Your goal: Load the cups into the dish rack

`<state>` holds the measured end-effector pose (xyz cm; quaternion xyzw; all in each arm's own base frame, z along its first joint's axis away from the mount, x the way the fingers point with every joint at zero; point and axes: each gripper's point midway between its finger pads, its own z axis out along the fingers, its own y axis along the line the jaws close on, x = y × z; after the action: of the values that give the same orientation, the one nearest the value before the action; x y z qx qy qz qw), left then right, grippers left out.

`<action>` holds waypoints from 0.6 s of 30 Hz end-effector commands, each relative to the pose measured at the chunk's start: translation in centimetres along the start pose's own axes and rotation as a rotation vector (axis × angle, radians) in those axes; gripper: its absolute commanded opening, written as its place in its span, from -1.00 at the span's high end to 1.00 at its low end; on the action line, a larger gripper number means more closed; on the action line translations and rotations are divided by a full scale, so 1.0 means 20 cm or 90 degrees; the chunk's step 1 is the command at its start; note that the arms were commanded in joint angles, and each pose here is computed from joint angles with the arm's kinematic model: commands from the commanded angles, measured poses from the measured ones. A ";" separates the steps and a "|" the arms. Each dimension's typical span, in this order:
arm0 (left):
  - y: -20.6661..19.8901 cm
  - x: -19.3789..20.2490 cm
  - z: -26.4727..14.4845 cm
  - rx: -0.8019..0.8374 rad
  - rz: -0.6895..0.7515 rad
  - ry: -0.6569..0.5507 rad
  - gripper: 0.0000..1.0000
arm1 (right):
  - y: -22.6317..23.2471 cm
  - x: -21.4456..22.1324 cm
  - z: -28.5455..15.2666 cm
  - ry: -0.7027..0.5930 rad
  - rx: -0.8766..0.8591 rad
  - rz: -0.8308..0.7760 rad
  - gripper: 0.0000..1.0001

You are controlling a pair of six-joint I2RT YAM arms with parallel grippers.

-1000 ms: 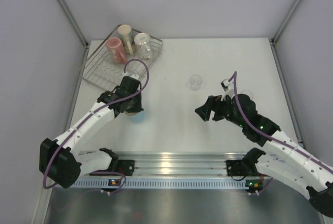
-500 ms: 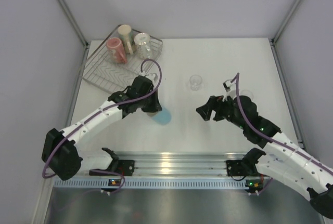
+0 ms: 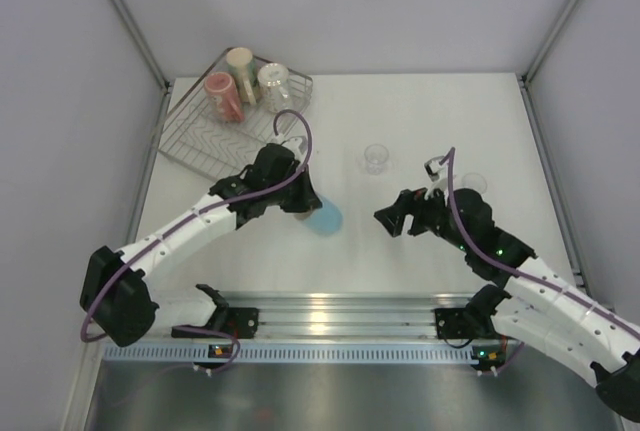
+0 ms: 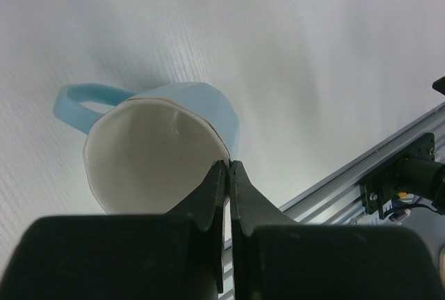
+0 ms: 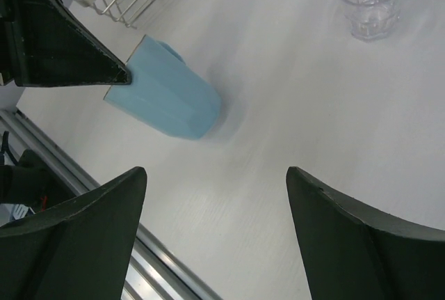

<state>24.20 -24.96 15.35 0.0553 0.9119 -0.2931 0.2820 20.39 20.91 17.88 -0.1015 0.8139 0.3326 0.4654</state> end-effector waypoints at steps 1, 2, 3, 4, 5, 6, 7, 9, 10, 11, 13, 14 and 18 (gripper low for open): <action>-0.15 -0.24 -0.10 0.060 0.014 -0.122 1.00 | 0.13 -0.18 -0.04 -0.087 -0.062 -0.030 -0.64; -0.14 -0.24 -0.10 0.045 0.010 -0.126 1.00 | 0.15 -0.21 -0.04 -0.100 -0.075 -0.034 -0.64; -0.10 -0.23 -0.09 0.025 0.005 -0.117 1.00 | 0.16 -0.21 -0.04 -0.103 -0.084 -0.040 -0.64; -0.08 -0.23 -0.08 0.007 0.001 -0.122 1.00 | 0.17 -0.21 -0.03 -0.097 -0.090 -0.041 -0.64; -0.05 -0.23 -0.07 -0.009 -0.001 -0.116 1.00 | 0.17 -0.21 -0.03 -0.095 -0.086 -0.041 -0.64; -0.04 -0.22 -0.06 -0.022 0.001 -0.109 1.00 | 0.15 -0.19 -0.02 -0.075 -0.070 -0.040 -0.64; -0.02 -0.23 -0.06 -0.037 0.001 -0.107 1.00 | 0.14 -0.20 -0.01 -0.070 -0.053 -0.040 -0.64; 0.00 -0.26 -0.04 -0.068 0.008 -0.109 1.00 | 0.13 -0.18 0.00 -0.056 -0.042 -0.044 -0.65; 0.03 -0.25 -0.04 -0.093 0.013 -0.102 1.00 | 0.11 -0.18 0.00 -0.053 -0.034 -0.043 -0.65; 0.04 -0.25 -0.03 -0.119 0.024 -0.109 1.00 | 0.11 -0.18 0.00 -0.054 -0.031 -0.043 -0.65; 0.05 -0.25 -0.01 -0.152 0.043 -0.095 1.00 | 0.10 -0.17 0.01 -0.050 -0.026 -0.040 -0.65; 0.04 -0.24 0.00 -0.154 0.052 -0.090 1.00 | 0.10 -0.16 0.00 -0.047 -0.026 -0.037 -0.66; 0.04 -0.20 0.05 -0.180 0.066 -0.070 1.00 | 0.09 -0.14 0.00 -0.041 -0.023 -0.035 -0.66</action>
<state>26.71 -24.07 13.95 0.0473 0.9364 -0.1610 0.3081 21.10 21.35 18.79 -0.1170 0.8061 0.3259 0.4798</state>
